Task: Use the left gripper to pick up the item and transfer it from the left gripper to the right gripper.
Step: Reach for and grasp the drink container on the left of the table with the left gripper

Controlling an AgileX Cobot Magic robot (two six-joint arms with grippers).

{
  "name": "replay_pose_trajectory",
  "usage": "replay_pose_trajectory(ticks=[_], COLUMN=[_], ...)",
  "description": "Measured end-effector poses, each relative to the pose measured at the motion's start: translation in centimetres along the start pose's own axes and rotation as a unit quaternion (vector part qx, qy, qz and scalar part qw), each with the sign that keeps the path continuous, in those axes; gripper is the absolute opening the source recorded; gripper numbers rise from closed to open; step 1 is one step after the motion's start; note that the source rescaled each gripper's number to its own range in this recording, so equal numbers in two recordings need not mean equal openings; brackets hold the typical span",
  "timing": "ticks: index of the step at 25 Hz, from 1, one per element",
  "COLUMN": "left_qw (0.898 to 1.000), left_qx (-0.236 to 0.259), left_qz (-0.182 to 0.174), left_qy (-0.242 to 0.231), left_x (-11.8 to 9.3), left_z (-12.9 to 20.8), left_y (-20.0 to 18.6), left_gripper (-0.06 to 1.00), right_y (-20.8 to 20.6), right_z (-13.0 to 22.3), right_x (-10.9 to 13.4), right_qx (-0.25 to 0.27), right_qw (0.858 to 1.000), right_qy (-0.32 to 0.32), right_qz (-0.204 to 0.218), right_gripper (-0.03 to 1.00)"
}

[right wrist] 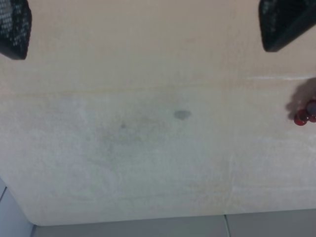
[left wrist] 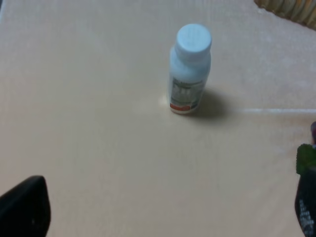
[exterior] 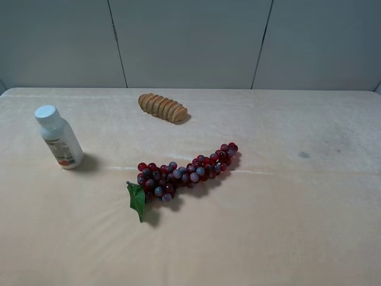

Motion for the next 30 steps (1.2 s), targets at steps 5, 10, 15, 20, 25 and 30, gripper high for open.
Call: replay_pose_trajectory(ticks=[5,10,15,20,25,30], left_qw=[0.997,0.989,0.977,0.963,0.955,0.952], left_qx=[0.075,0.146,0.213,0.268,0.295,0.303], left_qz=[0.002,0.007,0.009,0.018,0.028,0.033], left_qy=[-0.004,-0.009,-0.021,-0.012,0.001,0.006], left_x=[0.0,-0.1,-0.2,-1.2,-2.6,-3.6], left_z=[-2.6,-4.3,-4.1,-2.3,-0.8,0.4], left_y=[4.2,9.2,14.3,18.8,22.6,25.7], left_gripper=[1.00,1.00,1.00,1.00,1.00,1.00], right_y=[0.0,0.0,0.0,0.0,0.0,0.0], right_z=[0.0,0.0,0.0,0.0,0.0,0.0], right_x=[0.0,0.0,0.0,0.0,0.0,0.0], right_qx=[0.000,0.000,-0.001,0.000,0.000,0.000], right_qw=[1.000,1.000,1.000,1.000,1.000,1.000], right_qy=[0.000,0.000,0.000,0.000,0.000,0.000], right_qz=[0.000,0.000,0.000,0.000,0.000,0.000], right_gripper=[1.00,1.00,1.00,1.00,1.00,1.00])
Point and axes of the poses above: a point on each arm's last joint axis where the gripper is mounted, y pointing out along that axis toward the gripper, x along the wrist's bending axis when the last joint is at zero, z = x × y, the point moved 8 cm from there along y, pointing out along that axis toward the gripper, and after that the axes turned 1 degree about y, right-handed, at the moved point
